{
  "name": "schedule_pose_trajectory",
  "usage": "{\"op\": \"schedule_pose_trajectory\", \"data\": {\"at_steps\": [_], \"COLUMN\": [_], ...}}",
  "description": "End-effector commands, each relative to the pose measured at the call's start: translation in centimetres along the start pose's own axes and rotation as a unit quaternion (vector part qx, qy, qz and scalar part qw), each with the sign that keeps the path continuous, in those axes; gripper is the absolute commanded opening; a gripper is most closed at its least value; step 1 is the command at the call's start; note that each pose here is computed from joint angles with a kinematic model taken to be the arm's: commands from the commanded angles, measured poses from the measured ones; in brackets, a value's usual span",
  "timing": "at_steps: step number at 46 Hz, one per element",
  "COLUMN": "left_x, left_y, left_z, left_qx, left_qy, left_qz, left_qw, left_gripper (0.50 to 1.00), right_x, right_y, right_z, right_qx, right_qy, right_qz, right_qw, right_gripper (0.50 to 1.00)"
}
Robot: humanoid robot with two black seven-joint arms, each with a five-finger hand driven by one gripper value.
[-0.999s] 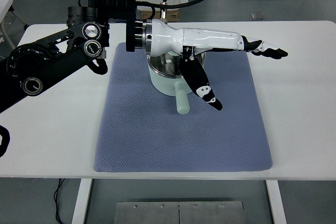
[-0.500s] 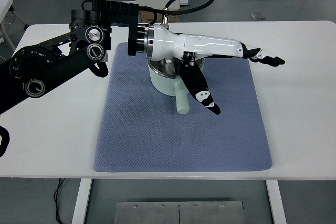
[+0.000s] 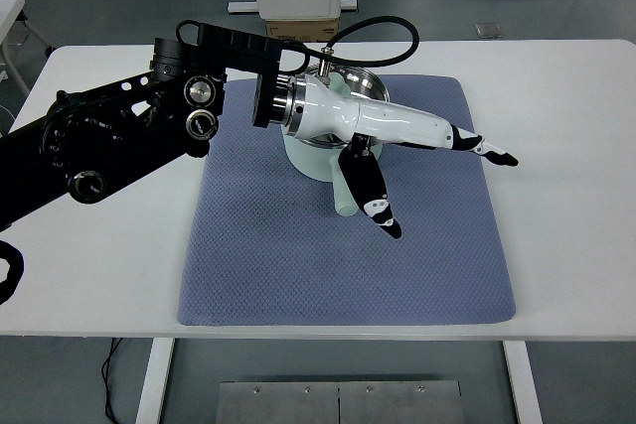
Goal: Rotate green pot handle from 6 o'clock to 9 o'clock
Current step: 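Drag the saucepan with the left hand, turning its handle sideways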
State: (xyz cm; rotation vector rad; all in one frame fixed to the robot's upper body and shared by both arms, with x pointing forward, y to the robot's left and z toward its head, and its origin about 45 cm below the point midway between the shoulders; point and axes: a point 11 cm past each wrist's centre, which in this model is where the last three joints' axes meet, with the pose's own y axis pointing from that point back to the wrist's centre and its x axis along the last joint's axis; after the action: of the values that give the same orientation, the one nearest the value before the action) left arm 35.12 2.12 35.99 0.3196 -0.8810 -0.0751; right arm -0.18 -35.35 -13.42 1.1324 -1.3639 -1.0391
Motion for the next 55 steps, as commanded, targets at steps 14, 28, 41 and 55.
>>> {"op": "schedule_pose_trajectory", "data": {"at_steps": [14, 28, 41, 55], "left_x": [-0.7, 0.0, 0.1, -0.7], "left_y": [-0.4, -0.1, -0.1, -0.3], "left_z": [-0.5, -0.6, -0.7, -1.2], "left_qx": [0.022, 0.044, 0.056, 0.07], "left_qy": [-0.023, -0.057, -0.077, -0.089], "left_qz": [-0.028, -0.036, -0.045, -0.067], "left_qw": [0.999, 0.997, 0.994, 0.991], "left_gripper": [1.0, 1.0, 1.0, 1.0], "right_x": [0.0, 0.0, 0.0, 0.0], "right_y": [0.0, 0.0, 0.0, 0.0], "right_z": [0.0, -0.1, -0.1, 0.0], "right_qx": [0.0, 0.001, 0.001, 0.0], "right_qy": [0.0, 0.0, 0.0, 0.0], "right_qz": [0.0, 0.0, 0.0, 0.0], "right_qw": [1.0, 1.0, 1.0, 1.0], "right_gripper": [1.0, 1.0, 1.0, 1.0]}}
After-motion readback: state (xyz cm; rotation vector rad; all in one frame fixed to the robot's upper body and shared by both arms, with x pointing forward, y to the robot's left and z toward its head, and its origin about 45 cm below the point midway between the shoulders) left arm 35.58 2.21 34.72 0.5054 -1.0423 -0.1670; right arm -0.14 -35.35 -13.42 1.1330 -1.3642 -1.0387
